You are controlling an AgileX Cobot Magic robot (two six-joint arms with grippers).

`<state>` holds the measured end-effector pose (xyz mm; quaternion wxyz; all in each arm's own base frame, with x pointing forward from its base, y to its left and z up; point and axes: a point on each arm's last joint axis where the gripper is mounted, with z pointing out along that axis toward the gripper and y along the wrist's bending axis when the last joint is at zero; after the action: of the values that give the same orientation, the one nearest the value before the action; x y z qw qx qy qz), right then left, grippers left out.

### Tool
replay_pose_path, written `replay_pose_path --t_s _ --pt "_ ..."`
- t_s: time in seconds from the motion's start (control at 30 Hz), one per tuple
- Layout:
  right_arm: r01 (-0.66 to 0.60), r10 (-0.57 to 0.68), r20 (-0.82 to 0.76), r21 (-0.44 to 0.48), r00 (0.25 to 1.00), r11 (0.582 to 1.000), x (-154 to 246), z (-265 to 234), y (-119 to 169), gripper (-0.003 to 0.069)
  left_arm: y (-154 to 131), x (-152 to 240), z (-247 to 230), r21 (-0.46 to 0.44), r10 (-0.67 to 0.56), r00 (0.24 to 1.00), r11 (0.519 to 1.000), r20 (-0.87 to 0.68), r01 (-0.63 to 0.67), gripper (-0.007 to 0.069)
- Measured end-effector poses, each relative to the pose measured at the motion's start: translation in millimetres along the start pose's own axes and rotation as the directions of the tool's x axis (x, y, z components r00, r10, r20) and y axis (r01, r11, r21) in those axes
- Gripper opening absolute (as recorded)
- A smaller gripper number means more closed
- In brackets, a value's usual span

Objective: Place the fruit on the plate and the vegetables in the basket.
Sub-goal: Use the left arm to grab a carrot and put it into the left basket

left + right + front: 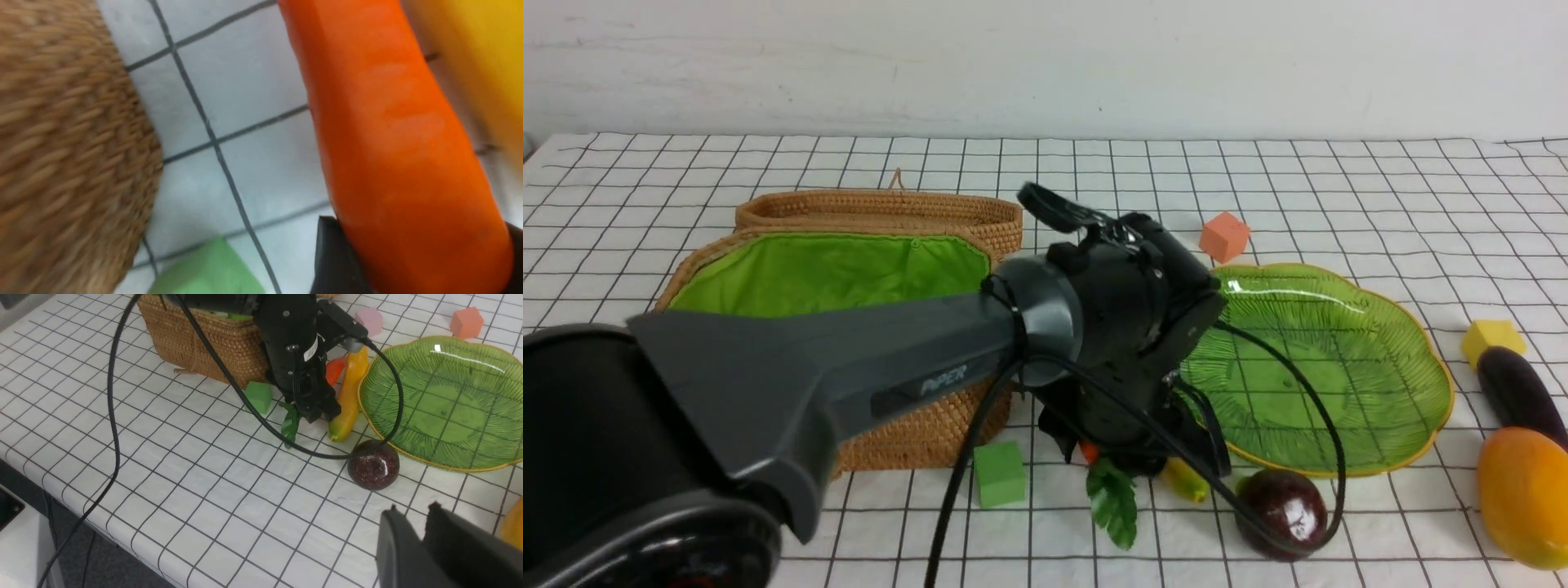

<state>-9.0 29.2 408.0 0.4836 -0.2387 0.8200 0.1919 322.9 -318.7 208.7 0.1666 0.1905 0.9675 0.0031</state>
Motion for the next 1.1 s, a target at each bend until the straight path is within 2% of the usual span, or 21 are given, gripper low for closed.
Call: replay_pose_path --t_s 0.23,0.3,0.4,0.5,0.57,0.6,0.67,0.7,0.73,0.77,0.87,0.97,1.03,1.1 --pt "0.000 0.000 0.000 -0.002 1.000 1.000 0 0 0 0.0130 5 -1 -66 0.131 -0.050 0.996 0.991 0.068 0.041 0.0396" --pt "0.000 0.000 0.000 -0.002 1.000 1.000 0 0 0 0.0130 9 3 -93 0.177 -0.034 0.995 0.984 0.089 0.017 0.0396" --pt "0.000 0.000 0.000 -0.002 1.000 1.000 0 0 0 0.0133 15 8 -122 0.197 0.051 0.990 0.978 0.128 -0.075 0.0396" --pt "0.000 0.000 0.000 -0.002 1.000 1.000 0 0 0 0.0134 24 14 -147 0.170 0.183 0.967 0.962 0.176 -0.212 0.0395" --pt "0.001 -0.001 0.000 -0.002 1.000 1.000 0 0 0 0.0137 35 21 -166 0.106 0.332 0.921 0.928 0.201 -0.358 0.0395" --pt "0.001 -0.001 0.000 -0.002 1.000 1.000 0 0 0 0.0138 45 25 -181 0.039 0.453 0.864 0.881 0.220 -0.471 0.0395" --pt "0.001 -0.001 0.002 -0.003 1.000 1.000 0 0 0 0.0138 59 28 -195 -0.030 0.554 0.798 0.825 0.236 -0.564 0.0395" --pt "0.001 -0.001 0.005 -0.002 1.000 1.000 0 0 0 0.0138 72 29 -203 -0.077 0.624 0.745 0.776 0.234 -0.626 0.0395" --pt "0.001 -0.001 0.006 -0.002 1.000 1.000 -1 0 0 0.0138 74 29 -204 -0.089 0.629 0.740 0.773 0.236 -0.629 0.0395" --pt "0.002 -0.002 0.018 0.001 1.000 1.000 -2 0 0 0.0140 95 29 -210 -0.128 0.676 0.702 0.735 0.223 -0.666 0.0395" --pt "0.015 -0.016 0.024 0.002 1.000 1.000 -2 0 0 0.0141 140 23 -210 -0.172 0.684 0.705 0.730 0.187 -0.662 0.0393" --pt "0.024 -0.024 0.024 0.003 0.999 1.000 -2 0 0 0.0144 179 16 -194 -0.168 0.693 0.709 0.720 0.132 -0.673 0.0393" --pt "0.024 -0.024 0.024 0.003 0.999 1.000 -2 0 0 0.0144 189 14 -187 -0.159 0.705 0.701 0.709 0.113 -0.687 0.0393" --pt "0.030 -0.030 0.024 0.003 0.999 1.000 -2 0 0 0.0144 207 9 -166 -0.114 0.720 0.689 0.694 0.084 -0.711 0.0393"
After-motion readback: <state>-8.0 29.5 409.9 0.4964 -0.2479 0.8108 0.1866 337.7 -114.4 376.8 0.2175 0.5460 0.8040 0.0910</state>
